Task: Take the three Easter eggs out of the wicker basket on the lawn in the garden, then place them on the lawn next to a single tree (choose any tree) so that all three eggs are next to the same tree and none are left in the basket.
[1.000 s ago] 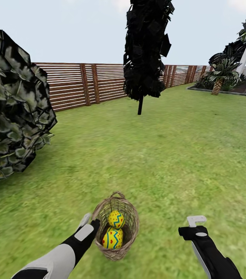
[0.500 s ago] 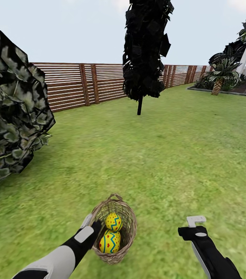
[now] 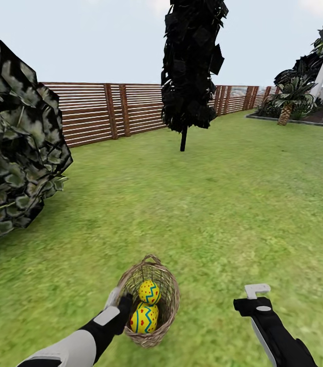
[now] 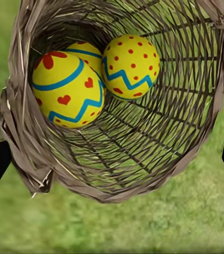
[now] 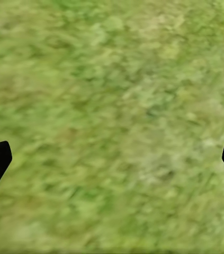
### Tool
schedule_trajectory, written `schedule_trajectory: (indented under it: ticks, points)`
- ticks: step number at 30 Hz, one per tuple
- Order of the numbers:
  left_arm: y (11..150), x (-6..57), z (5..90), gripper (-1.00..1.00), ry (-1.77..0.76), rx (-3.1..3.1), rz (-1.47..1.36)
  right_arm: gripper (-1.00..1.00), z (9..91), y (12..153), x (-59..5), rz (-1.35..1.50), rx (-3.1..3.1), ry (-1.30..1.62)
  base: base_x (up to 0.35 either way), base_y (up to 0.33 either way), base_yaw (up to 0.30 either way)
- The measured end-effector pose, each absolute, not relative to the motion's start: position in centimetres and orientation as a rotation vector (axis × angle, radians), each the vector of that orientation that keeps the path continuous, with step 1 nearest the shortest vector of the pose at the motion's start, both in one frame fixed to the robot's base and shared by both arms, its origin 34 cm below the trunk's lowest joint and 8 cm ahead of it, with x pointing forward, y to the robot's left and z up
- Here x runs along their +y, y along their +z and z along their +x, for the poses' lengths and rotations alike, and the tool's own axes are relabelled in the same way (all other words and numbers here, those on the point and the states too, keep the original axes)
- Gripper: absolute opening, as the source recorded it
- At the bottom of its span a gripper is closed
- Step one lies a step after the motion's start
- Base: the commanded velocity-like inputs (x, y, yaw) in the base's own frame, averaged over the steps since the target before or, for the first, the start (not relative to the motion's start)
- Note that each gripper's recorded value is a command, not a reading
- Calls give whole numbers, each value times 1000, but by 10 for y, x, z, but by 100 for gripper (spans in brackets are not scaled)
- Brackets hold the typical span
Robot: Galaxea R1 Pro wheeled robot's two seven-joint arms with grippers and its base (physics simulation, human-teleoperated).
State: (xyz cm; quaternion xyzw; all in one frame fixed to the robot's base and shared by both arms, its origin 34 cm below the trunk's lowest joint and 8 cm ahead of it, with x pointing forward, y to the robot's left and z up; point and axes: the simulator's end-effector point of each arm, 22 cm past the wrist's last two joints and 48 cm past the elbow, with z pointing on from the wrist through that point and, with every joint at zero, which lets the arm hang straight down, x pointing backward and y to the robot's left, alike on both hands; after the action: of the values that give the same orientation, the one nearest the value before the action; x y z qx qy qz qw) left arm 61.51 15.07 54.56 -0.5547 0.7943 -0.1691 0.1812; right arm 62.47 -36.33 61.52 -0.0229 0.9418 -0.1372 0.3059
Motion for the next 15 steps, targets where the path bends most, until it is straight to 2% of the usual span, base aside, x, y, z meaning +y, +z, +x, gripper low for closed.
schedule_trajectory:
  ticks: [9, 15]
  points:
    - [532, 151, 615, 100, -494, 2232, -1566, 100, 625, 602, -363, -62, 2491, -351, 0, 0, 0]
    - [522, 166, 619, 100, -479, 2212, -1565, 100, 631, 595, -345, -95, 2487, -226, 0, 0, 0]
